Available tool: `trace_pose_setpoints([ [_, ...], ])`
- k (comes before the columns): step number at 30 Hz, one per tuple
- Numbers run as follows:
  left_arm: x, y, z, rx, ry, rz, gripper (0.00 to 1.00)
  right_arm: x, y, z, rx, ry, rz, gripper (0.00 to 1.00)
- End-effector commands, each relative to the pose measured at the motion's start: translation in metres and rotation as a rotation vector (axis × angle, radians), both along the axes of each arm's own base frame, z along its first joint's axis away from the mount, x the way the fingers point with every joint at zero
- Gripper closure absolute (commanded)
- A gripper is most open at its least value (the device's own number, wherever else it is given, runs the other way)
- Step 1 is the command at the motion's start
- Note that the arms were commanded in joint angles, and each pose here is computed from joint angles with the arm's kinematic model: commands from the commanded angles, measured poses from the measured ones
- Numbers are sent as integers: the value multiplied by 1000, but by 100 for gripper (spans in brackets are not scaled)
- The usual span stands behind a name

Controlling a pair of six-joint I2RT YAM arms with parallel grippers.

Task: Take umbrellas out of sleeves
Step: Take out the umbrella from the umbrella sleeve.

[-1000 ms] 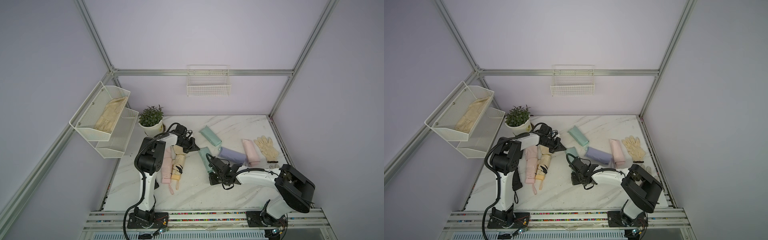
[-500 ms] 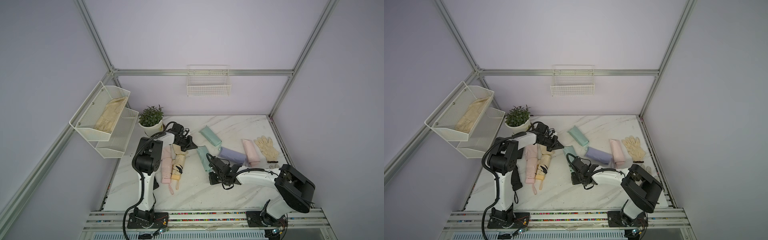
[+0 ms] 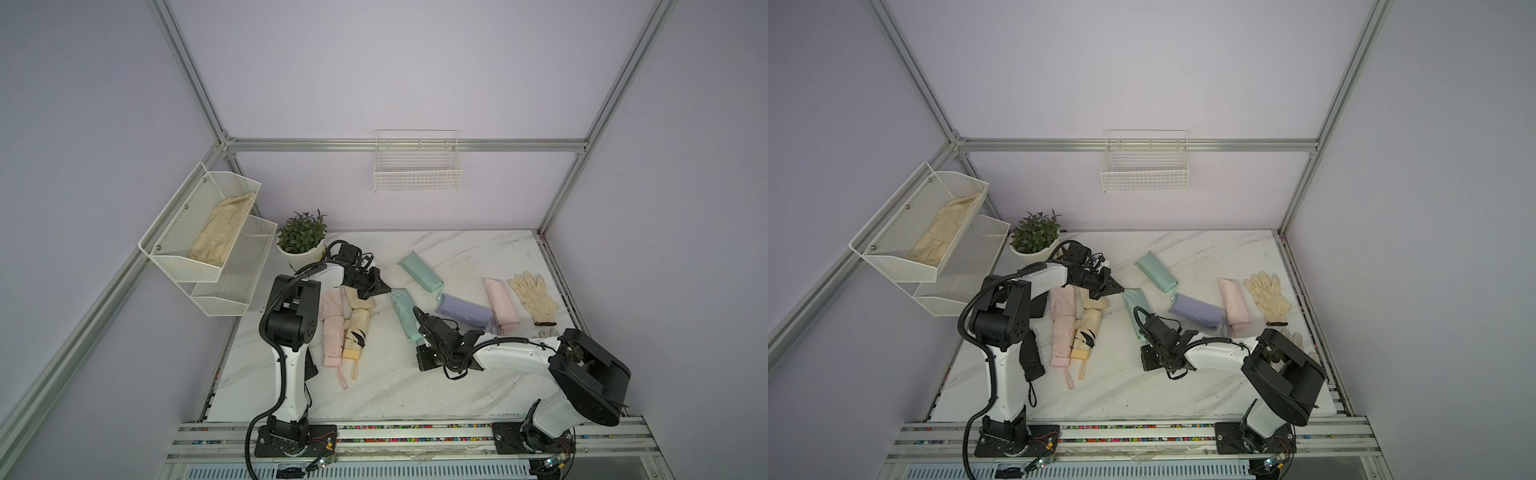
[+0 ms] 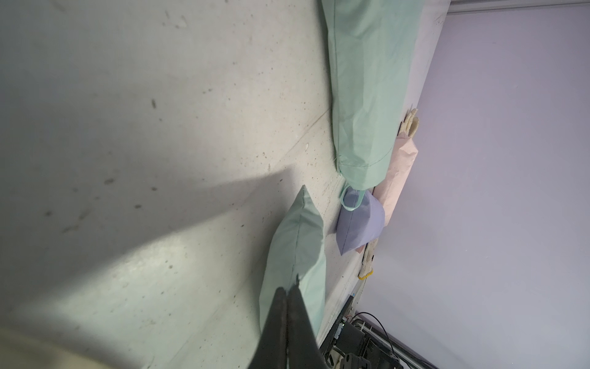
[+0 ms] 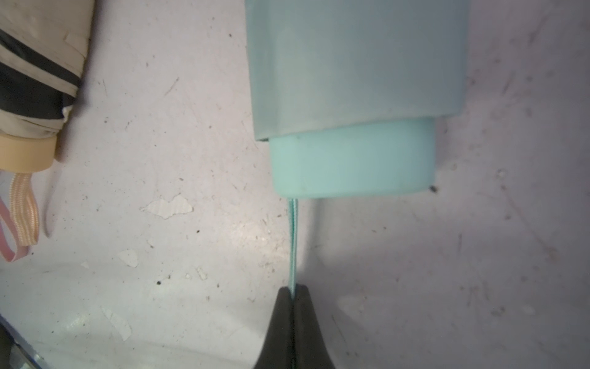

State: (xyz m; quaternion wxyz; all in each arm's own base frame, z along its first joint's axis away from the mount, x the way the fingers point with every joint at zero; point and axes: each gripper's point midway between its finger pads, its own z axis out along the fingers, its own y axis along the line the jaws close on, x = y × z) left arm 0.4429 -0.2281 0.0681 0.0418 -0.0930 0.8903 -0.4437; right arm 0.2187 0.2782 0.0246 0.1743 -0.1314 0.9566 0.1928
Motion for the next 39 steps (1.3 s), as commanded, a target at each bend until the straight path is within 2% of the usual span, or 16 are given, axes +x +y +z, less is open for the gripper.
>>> trace_pose_setpoints([
  [1,15,8,37,-37,-108,21,100,-13,-3,-6,2,40,36,100],
  [15,18,10,36,-57,-101,37,100,-18,0,-5,31,51,55,100],
  [21,22,12,40,-118,-99,62,100,-19,3,-3,49,51,67,100],
  [39,26,16,46,-146,-112,81,100,-21,1,-3,46,54,69,100],
])
